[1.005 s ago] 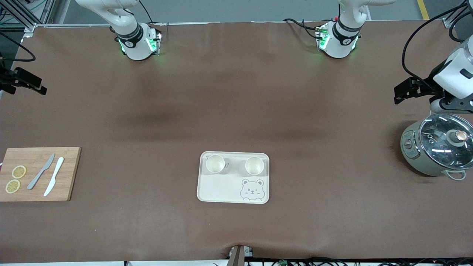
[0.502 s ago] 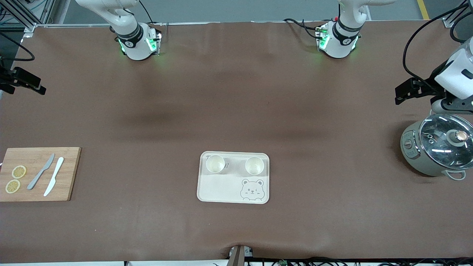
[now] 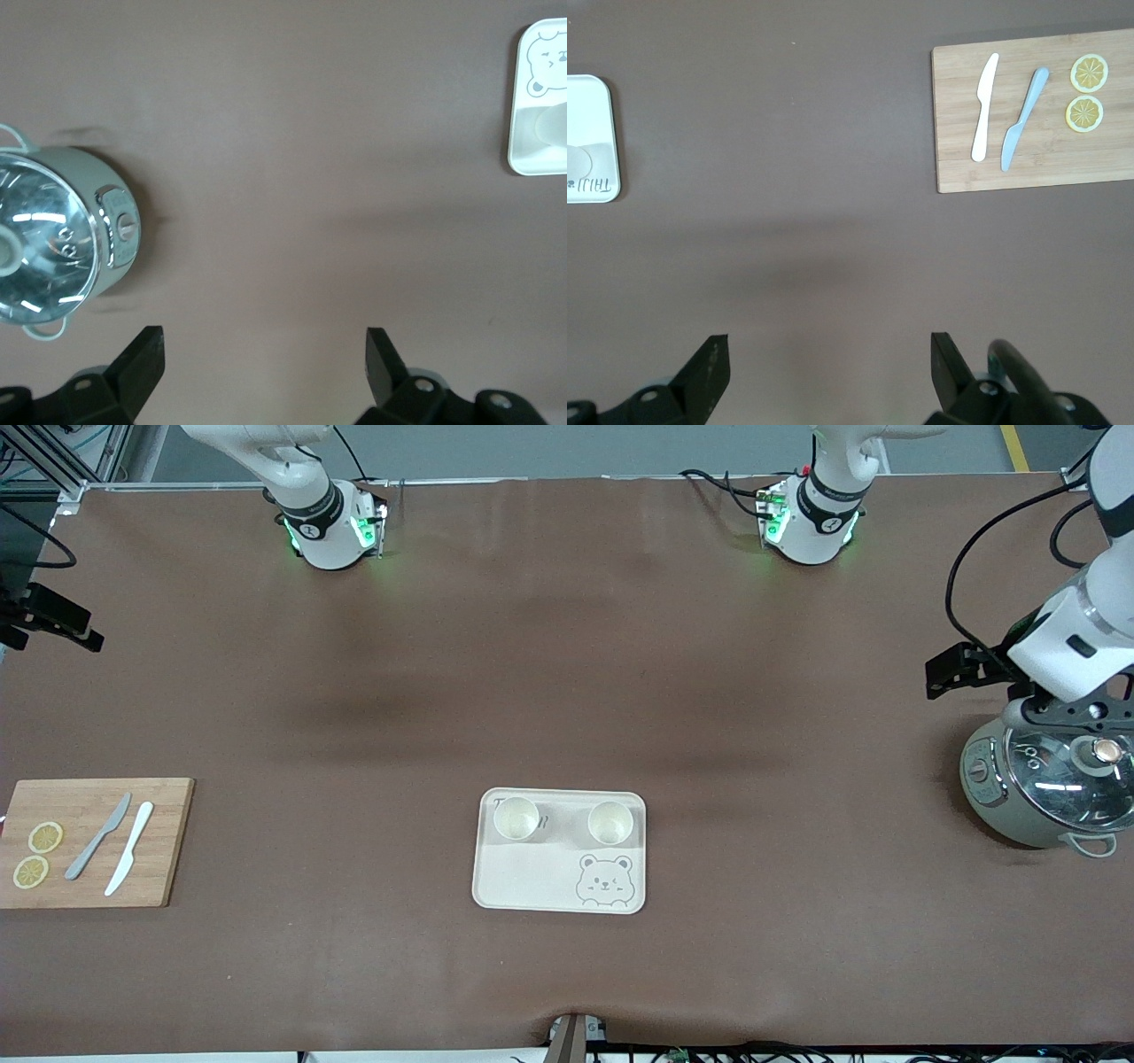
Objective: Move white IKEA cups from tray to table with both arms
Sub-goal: 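Reach the left gripper down to the cup nearest the pot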
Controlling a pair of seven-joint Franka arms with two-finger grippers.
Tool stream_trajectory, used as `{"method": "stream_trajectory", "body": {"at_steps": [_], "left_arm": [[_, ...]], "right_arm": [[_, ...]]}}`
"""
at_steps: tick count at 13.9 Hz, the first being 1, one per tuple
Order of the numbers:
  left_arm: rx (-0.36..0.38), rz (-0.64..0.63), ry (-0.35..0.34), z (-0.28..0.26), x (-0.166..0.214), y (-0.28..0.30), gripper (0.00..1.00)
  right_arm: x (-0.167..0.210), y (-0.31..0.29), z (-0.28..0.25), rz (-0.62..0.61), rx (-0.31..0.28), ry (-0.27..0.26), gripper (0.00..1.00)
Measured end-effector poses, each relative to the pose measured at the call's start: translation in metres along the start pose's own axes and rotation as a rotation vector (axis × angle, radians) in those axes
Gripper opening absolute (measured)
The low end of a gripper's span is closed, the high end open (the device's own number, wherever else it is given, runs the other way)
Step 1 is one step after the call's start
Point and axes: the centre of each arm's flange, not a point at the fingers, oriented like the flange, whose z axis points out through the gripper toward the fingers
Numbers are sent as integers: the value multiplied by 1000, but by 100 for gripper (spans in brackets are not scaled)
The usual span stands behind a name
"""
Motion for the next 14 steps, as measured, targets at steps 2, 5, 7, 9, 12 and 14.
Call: {"method": "stream_trajectory", "body": {"at_steps": [2,5,7,9,12,14], "left_arm": [[0,23,-11,13,8,17,100],[1,-2,-25,33,18,46,100],[1,-11,-25,46,26,68,100],[3,-46,-27,65,34,95,100],[6,-133,-32,106,44,155,100],[0,-201,-16,136,51,194,100]], "right_arm": [[1,1,-1,1,-1,3,100],[5,1,4,2,-1,-8,100],[8,1,11,3,-2,-20,100],[11,2,16,4,-2,-32,100],[14,3,22,7,-3,-45,100],[16,4,27,7,-9,-54,100]]}}
